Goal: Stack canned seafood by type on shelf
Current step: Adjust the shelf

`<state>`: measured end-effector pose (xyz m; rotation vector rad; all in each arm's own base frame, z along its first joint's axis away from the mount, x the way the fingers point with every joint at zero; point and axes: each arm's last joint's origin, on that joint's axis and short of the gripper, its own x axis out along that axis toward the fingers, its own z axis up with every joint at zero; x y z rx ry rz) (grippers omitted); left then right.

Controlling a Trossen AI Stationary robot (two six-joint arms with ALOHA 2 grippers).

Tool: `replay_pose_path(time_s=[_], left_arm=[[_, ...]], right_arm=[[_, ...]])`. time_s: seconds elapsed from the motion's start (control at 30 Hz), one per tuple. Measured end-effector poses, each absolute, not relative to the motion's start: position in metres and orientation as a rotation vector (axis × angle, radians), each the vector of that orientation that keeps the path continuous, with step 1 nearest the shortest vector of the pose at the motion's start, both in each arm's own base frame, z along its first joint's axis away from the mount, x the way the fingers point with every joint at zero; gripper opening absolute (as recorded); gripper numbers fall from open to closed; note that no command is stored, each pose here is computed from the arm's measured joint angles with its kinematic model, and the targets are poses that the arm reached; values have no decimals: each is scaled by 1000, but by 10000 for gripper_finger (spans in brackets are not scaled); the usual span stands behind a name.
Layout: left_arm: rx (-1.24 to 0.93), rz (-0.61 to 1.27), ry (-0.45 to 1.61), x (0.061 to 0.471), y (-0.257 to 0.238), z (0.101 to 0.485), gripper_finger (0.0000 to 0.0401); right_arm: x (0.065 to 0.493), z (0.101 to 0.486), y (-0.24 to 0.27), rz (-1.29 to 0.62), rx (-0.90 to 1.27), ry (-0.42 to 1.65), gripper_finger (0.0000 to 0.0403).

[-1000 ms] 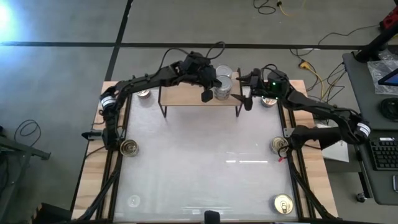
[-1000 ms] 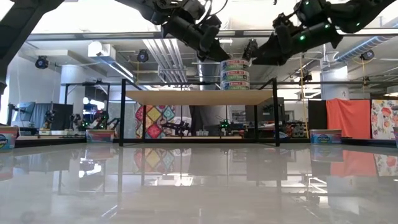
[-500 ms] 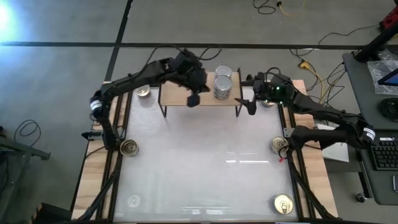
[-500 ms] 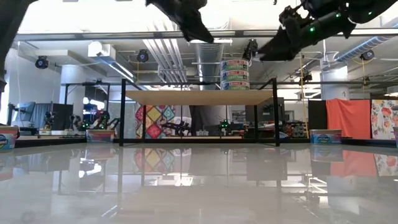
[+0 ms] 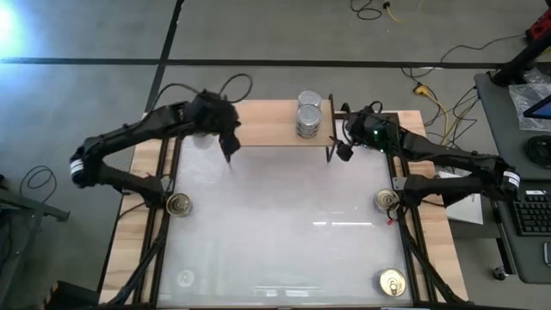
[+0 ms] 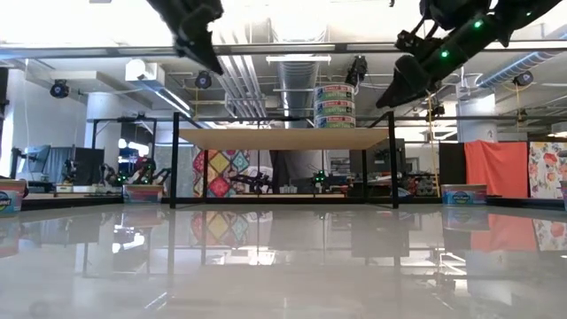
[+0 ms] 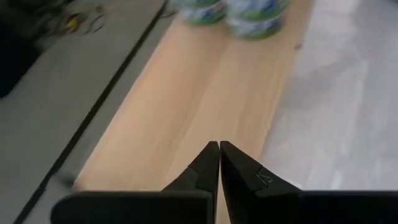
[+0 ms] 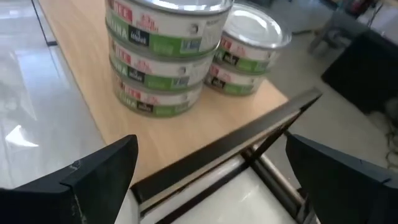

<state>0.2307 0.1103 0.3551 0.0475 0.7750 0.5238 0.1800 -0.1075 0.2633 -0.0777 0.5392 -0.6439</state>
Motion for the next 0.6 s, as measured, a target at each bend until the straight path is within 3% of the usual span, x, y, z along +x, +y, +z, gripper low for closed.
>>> replay_pose_path(time_s=[0.27,0.6], left_arm=[[-13,792,774,198,102,336,0],[-57,844,788,193,101,324,0]], right_arm=[[176,258,-107,-718,-18,591,400],[173,259,-106,-730,-10,597,400]])
